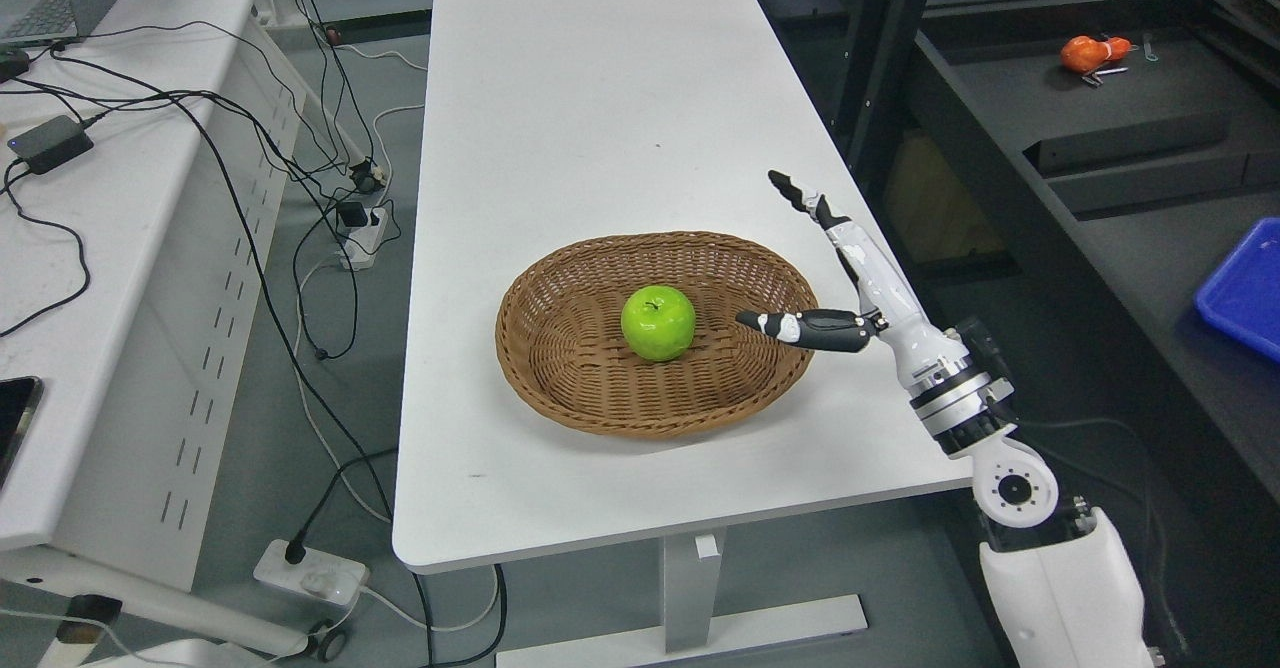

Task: Place green apple on left shelf middle layer
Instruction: 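Reach the right hand over the basket toward the green apple, then close the right hand fingers around the green apple in the basket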

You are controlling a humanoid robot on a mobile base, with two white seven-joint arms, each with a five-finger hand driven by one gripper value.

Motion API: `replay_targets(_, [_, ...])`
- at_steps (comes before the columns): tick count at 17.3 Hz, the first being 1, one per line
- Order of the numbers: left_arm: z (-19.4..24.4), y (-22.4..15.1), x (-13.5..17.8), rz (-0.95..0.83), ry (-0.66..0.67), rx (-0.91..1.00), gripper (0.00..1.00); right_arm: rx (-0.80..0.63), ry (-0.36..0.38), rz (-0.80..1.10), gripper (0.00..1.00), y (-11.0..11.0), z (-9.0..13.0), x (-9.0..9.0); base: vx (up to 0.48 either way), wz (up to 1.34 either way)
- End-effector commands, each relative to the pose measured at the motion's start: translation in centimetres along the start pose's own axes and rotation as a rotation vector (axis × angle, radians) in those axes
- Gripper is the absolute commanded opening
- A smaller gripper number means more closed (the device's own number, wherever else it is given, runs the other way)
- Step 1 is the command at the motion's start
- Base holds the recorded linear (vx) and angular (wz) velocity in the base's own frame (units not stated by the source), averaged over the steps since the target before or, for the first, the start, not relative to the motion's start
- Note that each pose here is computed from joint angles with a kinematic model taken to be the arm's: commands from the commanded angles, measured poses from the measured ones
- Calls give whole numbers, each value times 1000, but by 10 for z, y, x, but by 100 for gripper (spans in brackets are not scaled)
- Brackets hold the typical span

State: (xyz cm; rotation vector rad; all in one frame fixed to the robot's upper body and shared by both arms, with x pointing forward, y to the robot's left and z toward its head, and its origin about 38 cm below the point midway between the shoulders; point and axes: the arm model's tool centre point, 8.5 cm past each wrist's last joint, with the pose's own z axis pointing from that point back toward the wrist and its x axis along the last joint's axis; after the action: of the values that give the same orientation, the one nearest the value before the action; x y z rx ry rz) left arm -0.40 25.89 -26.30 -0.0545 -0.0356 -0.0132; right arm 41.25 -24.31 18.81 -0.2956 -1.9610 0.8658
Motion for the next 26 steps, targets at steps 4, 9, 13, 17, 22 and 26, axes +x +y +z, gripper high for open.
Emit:
replay_targets(4, [2, 11, 0, -2, -1, 17, 100, 135, -33, 228, 99, -3, -18, 15, 0, 0])
replay_targets(9, [2, 11, 0, -2, -1, 17, 100, 277, -44, 365, 100, 38, -23, 21, 0, 0])
replay_targets(13, [2, 11, 0, -2, -3, 17, 100, 395, -81, 447, 100, 82, -28, 32, 0, 0])
replay_targets(17, [2, 11, 0, -2, -1, 17, 100, 434, -94, 458, 100, 81, -45, 35, -2, -3])
replay_targets(22, [2, 11, 0, -2, -1, 17, 100, 443, -18, 402, 100, 77, -86, 23, -1, -7])
replay_targets(26, [2, 11, 0, -2, -1, 17, 100, 519, 3, 356, 100, 64, -74, 9, 0, 0])
